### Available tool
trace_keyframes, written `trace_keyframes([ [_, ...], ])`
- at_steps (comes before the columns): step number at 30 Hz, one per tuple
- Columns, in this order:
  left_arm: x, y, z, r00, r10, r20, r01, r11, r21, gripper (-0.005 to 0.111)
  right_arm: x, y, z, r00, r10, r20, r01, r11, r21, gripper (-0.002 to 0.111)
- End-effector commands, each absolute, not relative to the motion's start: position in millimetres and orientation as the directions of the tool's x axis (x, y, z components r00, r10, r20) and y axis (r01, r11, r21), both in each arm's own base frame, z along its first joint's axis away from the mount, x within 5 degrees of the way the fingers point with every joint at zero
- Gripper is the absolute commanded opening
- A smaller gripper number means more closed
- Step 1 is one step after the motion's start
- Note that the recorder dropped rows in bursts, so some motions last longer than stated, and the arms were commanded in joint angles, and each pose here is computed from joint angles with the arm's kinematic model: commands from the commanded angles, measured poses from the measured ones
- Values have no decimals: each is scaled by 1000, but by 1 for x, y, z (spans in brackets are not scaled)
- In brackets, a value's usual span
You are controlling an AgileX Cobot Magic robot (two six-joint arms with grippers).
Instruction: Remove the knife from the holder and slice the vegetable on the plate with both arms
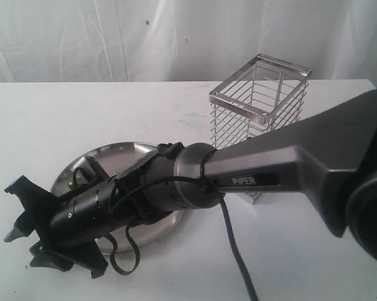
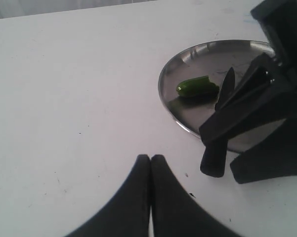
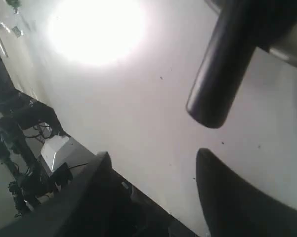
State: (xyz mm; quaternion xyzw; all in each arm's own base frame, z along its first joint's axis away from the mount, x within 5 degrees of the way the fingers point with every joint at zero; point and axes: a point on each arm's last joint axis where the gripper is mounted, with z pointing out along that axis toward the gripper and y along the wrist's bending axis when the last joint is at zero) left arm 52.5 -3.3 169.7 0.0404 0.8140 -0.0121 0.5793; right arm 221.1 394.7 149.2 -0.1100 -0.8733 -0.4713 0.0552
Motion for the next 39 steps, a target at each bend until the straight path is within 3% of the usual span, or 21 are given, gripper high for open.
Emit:
trace_keyframes([
  [1, 52, -4, 169, -322, 50, -945, 84, 996, 25, 0, 218, 396, 132, -953, 150, 264, 302, 549, 779, 49],
  [9, 52, -4, 169, -322, 50, -945, 84, 996, 25, 0, 224, 395, 124, -953, 228, 202, 299, 571, 765, 49],
  [23, 52, -4, 169, -322, 50, -945, 84, 996, 25, 0, 233, 395, 114, -917, 343, 203, 372, 552, 747, 49],
  [39, 52, -4, 169, -322, 50, -945, 84, 996, 25, 0, 239, 406, 103, -918, 330, 220, 375, 542, 752, 49],
])
